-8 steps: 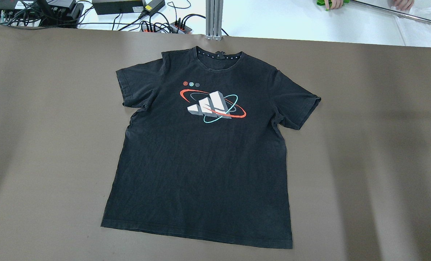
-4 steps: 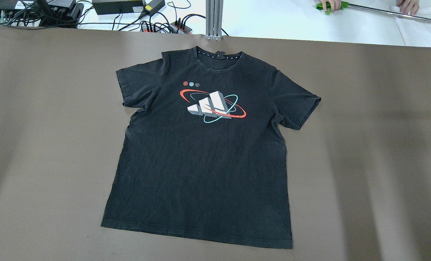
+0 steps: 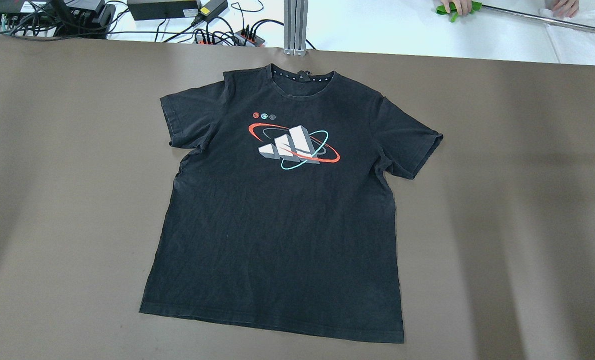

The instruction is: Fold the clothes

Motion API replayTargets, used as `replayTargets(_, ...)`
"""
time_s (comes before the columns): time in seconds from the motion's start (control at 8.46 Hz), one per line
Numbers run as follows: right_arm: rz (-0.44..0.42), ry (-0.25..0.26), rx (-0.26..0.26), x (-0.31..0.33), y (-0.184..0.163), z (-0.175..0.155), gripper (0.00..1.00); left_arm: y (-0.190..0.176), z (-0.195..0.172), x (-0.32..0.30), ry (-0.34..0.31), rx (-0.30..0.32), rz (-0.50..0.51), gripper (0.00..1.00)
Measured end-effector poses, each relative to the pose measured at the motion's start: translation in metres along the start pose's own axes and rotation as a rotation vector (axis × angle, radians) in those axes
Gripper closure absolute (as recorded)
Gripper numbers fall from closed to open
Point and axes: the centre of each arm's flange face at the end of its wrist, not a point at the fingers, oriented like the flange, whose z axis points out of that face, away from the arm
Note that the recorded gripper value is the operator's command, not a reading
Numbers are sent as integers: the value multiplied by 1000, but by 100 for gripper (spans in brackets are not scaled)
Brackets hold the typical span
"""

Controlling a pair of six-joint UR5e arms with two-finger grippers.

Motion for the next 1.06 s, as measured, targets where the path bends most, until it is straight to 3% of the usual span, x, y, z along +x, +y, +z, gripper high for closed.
replayTargets(0.35, -6, -11, 27, -3, -9, -10, 6, -9, -3, 1, 7, 10, -5, 0)
replayTargets(0.59, -20, -22, 67, -8, -37, -21, 6, -16, -7, 3, 14, 23, -20, 0)
replayTargets(0.83, -32, -35, 97, -23, -73, -29, 6, -42, -15, 22, 91, 51, -83, 0)
replayTargets(1.06, 14, -86, 119, -60, -108, -35, 6, -81, -22, 75, 205, 66, -158, 0)
